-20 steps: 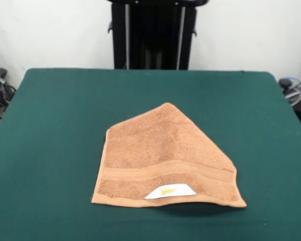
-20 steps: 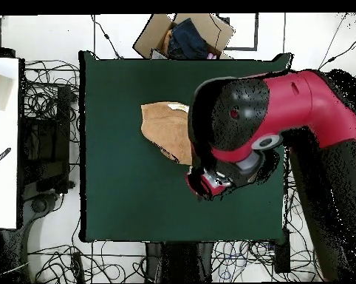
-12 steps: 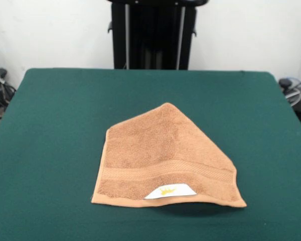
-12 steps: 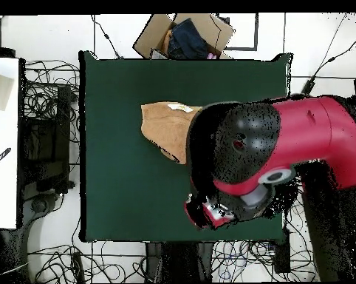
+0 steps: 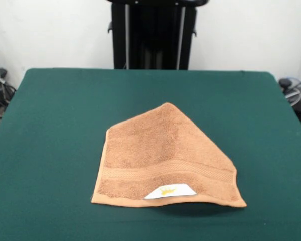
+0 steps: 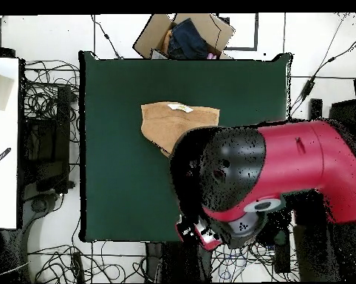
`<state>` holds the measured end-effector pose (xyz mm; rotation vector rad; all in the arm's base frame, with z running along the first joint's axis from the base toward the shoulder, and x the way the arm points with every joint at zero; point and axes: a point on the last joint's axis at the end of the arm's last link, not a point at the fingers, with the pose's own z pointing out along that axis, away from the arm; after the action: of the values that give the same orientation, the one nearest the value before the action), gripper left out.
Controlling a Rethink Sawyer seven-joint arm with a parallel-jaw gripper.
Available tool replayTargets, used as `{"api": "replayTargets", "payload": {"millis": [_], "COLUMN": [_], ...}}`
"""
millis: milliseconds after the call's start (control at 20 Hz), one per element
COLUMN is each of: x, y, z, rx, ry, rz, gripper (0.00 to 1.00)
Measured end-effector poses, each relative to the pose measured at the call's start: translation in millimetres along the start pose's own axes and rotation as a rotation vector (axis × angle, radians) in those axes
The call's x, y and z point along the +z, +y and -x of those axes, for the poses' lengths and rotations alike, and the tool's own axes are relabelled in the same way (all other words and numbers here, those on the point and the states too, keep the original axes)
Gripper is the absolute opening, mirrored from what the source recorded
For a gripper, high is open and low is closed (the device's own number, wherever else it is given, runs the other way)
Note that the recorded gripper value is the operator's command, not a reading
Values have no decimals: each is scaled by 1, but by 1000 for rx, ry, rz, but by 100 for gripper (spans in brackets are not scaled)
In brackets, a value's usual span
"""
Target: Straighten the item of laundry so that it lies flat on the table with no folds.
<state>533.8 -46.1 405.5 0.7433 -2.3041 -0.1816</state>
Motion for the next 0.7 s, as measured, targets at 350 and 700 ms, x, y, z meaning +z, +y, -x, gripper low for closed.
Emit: {"api": "replayTargets", "payload": {"millis": [350, 700], "x": [21, 72], "y": [36, 73], "z": [30, 63], "rx": [-42, -48], "ry": [-59, -166], "rz": [-3, -27], "gripper": [100, 100]}}
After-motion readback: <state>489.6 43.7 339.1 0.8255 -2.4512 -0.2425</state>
